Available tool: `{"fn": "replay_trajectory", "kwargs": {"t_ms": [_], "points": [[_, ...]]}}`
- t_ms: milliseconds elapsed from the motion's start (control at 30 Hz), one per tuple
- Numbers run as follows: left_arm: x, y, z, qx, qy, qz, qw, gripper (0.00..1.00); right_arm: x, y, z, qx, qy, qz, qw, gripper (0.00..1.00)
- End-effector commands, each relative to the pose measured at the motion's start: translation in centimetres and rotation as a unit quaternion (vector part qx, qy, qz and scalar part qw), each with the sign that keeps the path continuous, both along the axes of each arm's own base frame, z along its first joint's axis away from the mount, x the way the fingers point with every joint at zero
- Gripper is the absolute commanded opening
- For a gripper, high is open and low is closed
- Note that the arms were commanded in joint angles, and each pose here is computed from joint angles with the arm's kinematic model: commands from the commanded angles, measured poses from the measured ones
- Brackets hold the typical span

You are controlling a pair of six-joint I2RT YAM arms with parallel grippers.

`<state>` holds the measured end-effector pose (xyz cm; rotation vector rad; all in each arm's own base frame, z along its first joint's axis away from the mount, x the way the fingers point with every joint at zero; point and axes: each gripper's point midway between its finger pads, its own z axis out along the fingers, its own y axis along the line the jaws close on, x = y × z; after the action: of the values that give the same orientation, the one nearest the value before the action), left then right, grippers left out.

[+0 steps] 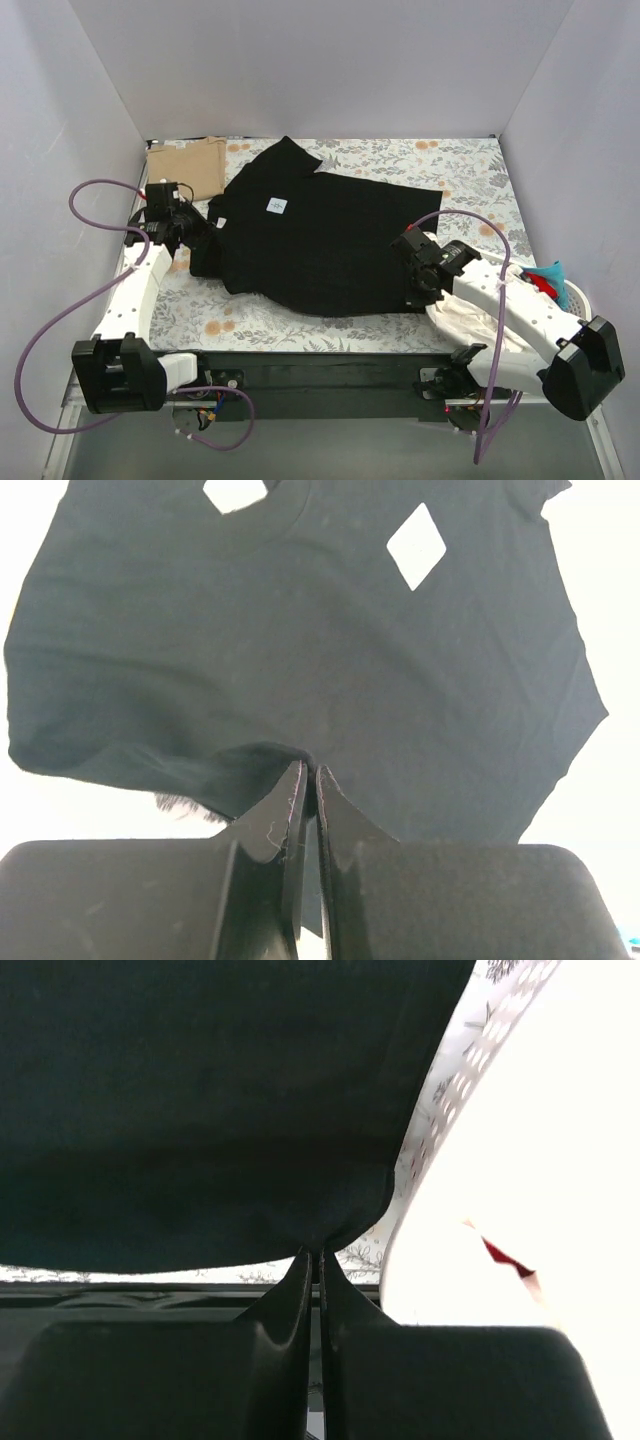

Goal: Fold and stack the t-shirts
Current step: Fold the tshirt

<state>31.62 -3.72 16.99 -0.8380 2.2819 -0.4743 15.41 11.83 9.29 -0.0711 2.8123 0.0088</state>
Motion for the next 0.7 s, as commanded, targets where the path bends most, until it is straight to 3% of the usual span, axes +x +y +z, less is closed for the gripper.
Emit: {"fn": "replay_trajectory", "kwargs": {"t_ms": [0, 667], "points": [[2.8, -0.1, 3.0, 0.0, -0.052, -0.004, 0.999, 0.0, 2.0, 0.8, 1.2, 0.014, -0.014, 0.028, 0.999, 0.01], [9.9, -0.8, 2.7, -0.028, -0.049, -0.018, 0.998, 0.0, 5.2, -2.7, 0.9, 0.014, 0.001, -0.01, 1.0, 0.01]]}}
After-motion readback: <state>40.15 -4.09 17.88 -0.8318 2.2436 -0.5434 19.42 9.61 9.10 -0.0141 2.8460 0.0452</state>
